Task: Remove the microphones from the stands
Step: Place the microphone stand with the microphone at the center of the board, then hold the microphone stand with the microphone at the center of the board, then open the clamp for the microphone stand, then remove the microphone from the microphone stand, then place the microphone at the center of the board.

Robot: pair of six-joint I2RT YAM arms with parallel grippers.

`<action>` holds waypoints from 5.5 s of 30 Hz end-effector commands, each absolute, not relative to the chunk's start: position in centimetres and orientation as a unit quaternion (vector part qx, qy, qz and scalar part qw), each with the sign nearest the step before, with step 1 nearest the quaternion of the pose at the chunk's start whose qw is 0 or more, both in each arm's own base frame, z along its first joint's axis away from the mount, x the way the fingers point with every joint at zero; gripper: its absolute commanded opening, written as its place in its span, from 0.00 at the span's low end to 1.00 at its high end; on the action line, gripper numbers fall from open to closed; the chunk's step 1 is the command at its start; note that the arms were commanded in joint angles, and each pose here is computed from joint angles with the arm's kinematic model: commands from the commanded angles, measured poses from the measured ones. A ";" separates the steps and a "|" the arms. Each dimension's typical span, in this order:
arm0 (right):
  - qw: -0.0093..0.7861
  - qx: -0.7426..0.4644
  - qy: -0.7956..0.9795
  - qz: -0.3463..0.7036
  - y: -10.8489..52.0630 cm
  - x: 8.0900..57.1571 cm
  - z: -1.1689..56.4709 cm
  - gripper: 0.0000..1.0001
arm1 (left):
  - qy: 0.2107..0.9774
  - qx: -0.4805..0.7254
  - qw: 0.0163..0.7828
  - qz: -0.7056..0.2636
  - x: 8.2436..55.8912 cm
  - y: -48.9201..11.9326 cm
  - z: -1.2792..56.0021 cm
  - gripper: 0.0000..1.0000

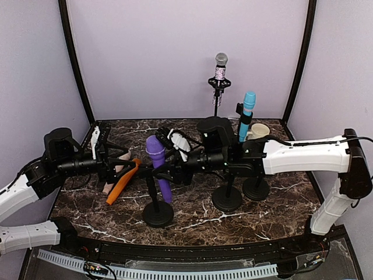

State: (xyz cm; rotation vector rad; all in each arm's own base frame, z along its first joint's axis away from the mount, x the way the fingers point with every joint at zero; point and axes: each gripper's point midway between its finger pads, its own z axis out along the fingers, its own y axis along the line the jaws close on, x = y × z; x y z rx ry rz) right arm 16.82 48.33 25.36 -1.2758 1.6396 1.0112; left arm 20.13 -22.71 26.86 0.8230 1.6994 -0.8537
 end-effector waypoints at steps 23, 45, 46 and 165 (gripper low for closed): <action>0.508 -0.382 0.654 0.411 44.9 14.2 32.1 0.99 | 0.660 0.422 0.444 -0.433 16.9 -25.8 25.9 0.83; 0.515 -0.324 0.742 0.283 48.6 15.5 31.1 0.84 | 0.703 0.460 0.424 -0.339 16.4 -26.8 22.6 0.83; 0.513 -0.324 0.743 0.282 48.7 15.5 31.0 0.85 | 0.703 0.460 0.423 -0.339 16.4 -26.8 22.6 0.82; 0.275 0.003 0.864 0.422 56.9 34.3 13.5 0.57 | 0.664 0.479 0.442 -0.367 13.8 -27.8 24.3 0.04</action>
